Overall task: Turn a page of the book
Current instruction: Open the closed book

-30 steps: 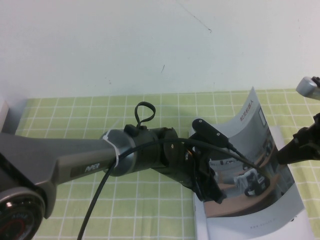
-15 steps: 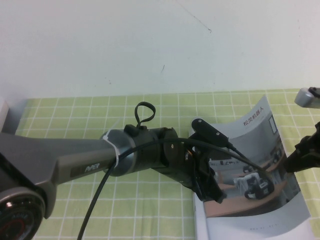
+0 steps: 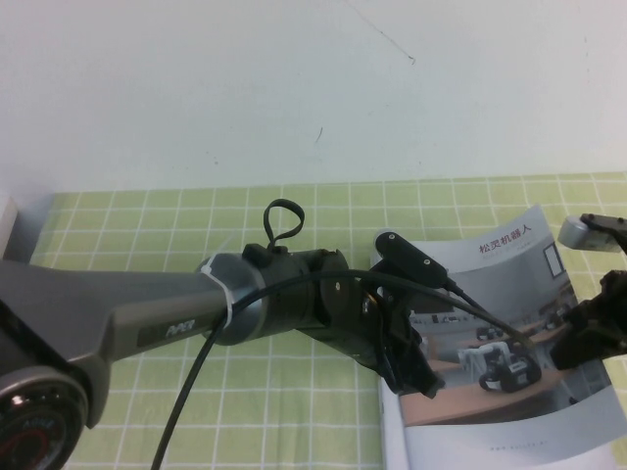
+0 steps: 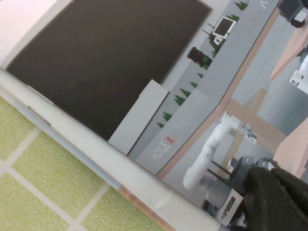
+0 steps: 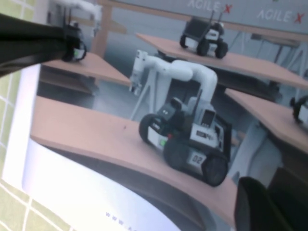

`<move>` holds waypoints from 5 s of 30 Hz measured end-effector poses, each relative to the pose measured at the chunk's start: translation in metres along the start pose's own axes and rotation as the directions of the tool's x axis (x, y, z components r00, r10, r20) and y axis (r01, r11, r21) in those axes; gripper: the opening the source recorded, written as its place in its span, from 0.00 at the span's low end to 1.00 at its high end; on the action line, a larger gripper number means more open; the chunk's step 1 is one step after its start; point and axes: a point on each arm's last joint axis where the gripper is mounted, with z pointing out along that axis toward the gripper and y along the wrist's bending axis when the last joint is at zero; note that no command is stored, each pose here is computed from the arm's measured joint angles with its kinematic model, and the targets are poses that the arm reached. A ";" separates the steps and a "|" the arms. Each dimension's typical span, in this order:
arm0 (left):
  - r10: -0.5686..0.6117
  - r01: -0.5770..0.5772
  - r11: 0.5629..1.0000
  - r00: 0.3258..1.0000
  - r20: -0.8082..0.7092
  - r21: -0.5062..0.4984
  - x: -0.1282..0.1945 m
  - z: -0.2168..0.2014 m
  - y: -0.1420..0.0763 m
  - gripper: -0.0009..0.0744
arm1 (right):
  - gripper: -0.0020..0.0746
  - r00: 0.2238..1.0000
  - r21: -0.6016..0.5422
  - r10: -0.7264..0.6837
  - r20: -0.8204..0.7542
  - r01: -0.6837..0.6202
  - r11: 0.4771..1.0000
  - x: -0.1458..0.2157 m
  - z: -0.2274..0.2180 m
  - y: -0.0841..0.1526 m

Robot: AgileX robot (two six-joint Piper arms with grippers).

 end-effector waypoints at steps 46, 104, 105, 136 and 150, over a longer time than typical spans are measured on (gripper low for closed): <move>-0.009 0.009 1.000 1.000 0.011 -0.003 -0.001 0.000 0.000 0.01 | 0.53 0.993 0.182 -0.017 -0.119 0.039 0.982 -0.028 -0.012 -0.019; 0.022 -0.022 1.000 1.000 0.006 -0.012 -0.001 0.000 0.000 0.01 | 0.22 0.996 0.130 -0.007 -0.085 0.018 0.991 -0.042 -0.017 -0.018; 0.022 -0.022 1.000 1.000 0.006 -0.012 -0.001 0.000 0.000 0.01 | 0.17 0.997 0.124 -0.008 -0.076 0.017 0.992 -0.043 -0.019 -0.016; 0.140 -0.138 0.988 0.989 0.041 -0.064 -0.011 -0.033 -0.003 0.01 | 0.04 0.985 -0.257 -0.119 0.126 0.149 0.955 -0.053 -0.046 0.063; 0.264 -0.205 0.944 0.939 0.220 -0.258 -0.041 -0.174 -0.019 0.01 | 0.04 0.974 -0.265 -0.152 0.167 0.192 0.945 -0.061 -0.033 0.089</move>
